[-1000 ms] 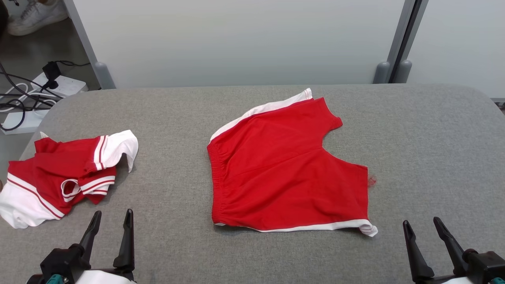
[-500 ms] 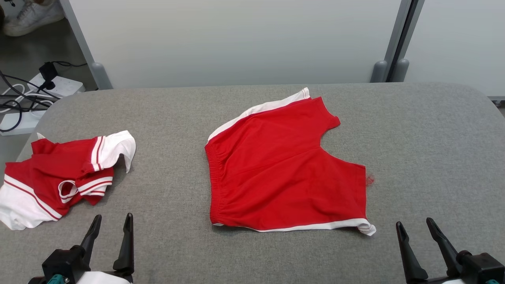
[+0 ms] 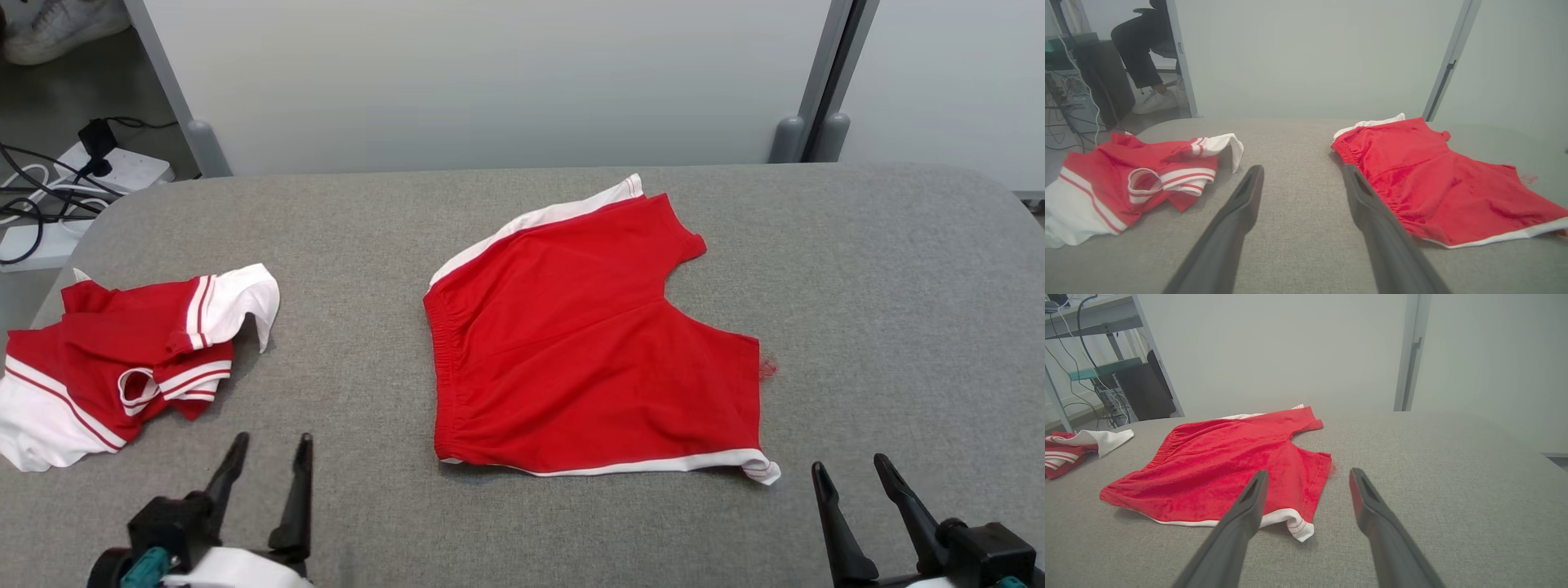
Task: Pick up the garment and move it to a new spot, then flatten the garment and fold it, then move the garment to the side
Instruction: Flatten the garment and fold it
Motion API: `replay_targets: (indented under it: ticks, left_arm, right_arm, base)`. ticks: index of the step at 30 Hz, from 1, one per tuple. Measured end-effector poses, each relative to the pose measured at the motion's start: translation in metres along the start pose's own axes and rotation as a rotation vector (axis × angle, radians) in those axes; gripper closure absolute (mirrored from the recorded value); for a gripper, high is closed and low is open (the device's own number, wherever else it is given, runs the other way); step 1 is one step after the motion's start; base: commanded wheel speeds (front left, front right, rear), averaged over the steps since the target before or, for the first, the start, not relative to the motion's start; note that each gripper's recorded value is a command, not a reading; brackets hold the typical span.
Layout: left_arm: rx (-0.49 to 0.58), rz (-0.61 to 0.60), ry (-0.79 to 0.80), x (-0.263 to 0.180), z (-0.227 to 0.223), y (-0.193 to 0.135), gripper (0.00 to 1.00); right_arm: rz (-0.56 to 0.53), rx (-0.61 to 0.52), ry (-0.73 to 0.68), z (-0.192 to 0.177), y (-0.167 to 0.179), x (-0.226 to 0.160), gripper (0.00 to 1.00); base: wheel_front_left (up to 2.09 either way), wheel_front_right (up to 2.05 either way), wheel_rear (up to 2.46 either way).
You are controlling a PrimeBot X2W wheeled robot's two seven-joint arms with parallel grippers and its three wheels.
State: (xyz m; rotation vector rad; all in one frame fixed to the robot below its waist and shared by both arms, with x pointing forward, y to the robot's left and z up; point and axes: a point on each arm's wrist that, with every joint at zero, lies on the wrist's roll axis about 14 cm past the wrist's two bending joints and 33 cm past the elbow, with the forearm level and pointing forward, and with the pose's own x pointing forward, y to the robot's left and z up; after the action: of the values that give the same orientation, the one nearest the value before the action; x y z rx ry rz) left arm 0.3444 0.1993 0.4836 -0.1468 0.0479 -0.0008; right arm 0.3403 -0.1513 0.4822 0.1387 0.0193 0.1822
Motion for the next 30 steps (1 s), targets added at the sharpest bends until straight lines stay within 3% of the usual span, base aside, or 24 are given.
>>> replay_targets:
  ticks: [8,14,30]
  left_arm:
    - [-0.048,-0.282,0.168,0.016,-0.032,-0.076,0.0]
    - [-0.036,-0.434,0.354,0.021,-0.078,-0.113,0.0]
    - [0.01,-0.454,0.462,0.051,-0.12,-0.114,0.0]
  right_arm:
    - [0.045,0.003,0.128,-0.03,0.005,0.009,0.0]
    - [0.08,-0.009,0.223,-0.055,0.004,0.026,0.0]
    - [0.127,-0.03,0.339,-0.094,0.002,0.053,0.0]
  base:
    - [0.0,0.0,0.0]
    - [0.0,0.0,0.0]
    - [0.0,0.0,0.0]
